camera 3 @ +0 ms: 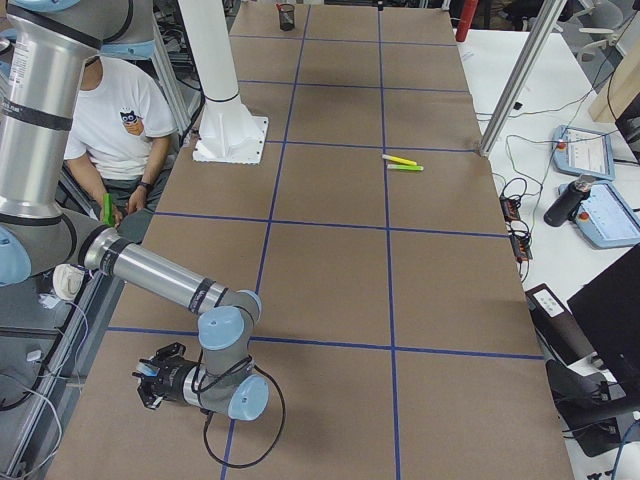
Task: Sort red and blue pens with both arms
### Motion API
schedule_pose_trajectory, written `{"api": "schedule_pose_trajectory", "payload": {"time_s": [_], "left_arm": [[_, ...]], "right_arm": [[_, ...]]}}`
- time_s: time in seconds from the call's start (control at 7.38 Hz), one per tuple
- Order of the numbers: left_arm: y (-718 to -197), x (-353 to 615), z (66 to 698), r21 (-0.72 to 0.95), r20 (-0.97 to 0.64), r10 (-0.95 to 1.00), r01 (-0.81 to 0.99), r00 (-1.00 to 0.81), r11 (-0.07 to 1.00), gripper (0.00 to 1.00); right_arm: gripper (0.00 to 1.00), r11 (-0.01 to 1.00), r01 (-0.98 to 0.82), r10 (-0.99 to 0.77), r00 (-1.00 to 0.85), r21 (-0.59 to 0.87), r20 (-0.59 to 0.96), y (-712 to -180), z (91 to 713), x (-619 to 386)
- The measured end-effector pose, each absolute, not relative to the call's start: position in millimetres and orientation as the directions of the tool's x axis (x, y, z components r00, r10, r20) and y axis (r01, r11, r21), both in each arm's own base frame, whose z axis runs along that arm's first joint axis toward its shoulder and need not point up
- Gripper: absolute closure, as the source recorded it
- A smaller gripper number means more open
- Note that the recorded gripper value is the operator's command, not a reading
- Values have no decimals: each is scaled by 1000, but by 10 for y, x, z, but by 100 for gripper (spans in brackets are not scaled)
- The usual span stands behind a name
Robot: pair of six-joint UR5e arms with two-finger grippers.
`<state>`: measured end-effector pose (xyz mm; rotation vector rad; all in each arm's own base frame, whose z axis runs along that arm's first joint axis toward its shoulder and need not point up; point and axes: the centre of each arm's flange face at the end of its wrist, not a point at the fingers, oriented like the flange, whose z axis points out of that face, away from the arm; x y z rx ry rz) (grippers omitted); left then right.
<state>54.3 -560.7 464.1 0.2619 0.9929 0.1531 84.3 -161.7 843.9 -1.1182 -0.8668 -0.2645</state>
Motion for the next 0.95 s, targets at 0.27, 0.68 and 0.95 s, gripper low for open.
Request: {"api": "schedule_pose_trajectory", "payload": {"time_s": [0.27, 0.68, 0.95], "left_arm": [[-5605, 543, 4632, 287, -806, 246, -7, 539, 958, 0], [-5591, 520, 4675, 287, -793, 239, -1, 561, 958, 0], [-5535, 475, 4812, 271, -781, 215, 7, 586, 963, 0]], "right_arm": [[28, 497, 578, 213, 642, -648, 736, -1678, 8492, 812], [20, 674, 544, 66, 629, -499, 774, -2521, 7814, 817], [2, 770, 510, -36, 635, -384, 772, -3361, 7266, 901]]}}
